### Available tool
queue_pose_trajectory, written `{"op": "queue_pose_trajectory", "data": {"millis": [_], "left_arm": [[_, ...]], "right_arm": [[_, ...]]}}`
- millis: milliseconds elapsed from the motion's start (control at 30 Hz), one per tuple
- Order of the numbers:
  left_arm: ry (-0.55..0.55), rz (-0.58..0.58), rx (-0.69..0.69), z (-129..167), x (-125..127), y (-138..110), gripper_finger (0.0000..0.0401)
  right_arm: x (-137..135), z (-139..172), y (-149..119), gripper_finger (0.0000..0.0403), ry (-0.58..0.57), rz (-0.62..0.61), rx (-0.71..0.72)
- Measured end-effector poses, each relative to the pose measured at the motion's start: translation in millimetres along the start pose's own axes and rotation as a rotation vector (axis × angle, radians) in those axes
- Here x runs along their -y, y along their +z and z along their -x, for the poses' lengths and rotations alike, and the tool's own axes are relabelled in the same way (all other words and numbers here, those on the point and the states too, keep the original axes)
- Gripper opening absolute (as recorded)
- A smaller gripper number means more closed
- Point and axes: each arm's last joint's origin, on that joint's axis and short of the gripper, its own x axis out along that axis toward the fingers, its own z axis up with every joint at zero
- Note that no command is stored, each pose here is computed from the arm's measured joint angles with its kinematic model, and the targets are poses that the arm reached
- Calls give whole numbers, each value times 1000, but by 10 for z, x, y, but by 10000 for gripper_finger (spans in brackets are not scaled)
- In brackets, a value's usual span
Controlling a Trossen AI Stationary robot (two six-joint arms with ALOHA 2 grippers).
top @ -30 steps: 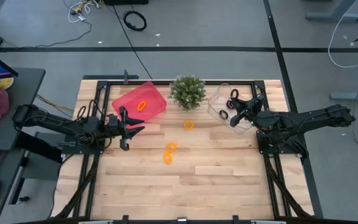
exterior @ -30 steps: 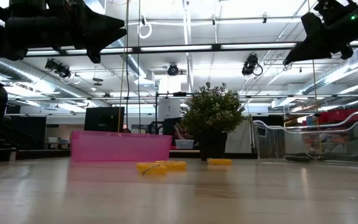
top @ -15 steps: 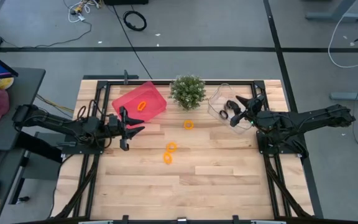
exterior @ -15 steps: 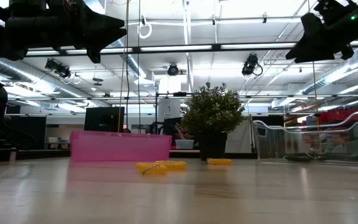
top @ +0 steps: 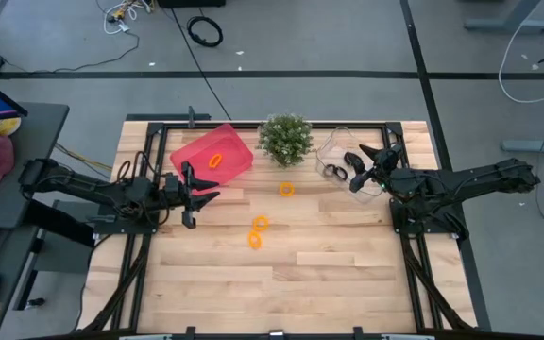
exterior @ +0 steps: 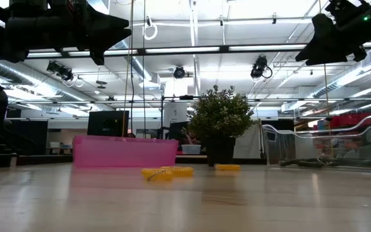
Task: Sort spring keychains
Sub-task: Put the yellow spring keychain into the pink bin
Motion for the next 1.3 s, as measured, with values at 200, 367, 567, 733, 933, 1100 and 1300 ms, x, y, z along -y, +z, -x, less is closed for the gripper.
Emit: {"op": "queue_pose_trajectory", "data": {"millis": [200,367,567,733,933,1100,1300], "left_arm": [[0,0,0,0,0,0,124],[0,0,0,0,0,0,124],[9,-6,2,-1,-3,1,124],[13,-4,13,-1,-6,13,124],[13,-5,13,-1,-6,13,124],[13,-5,13,-1,-6,13,124],[13,-14,13,-1,-7,13,124]], "right_arm": [[-2,0,0,224,8,-1,-2],[-88,-19,3,224,167,17,-26],[-271,-168,-52,214,306,46,-70],[-460,-399,-152,206,406,95,-104],[-631,-699,-300,205,501,117,-189],[-784,-917,-444,205,534,166,-289],[-974,-1150,-635,205,576,239,-388]]}}
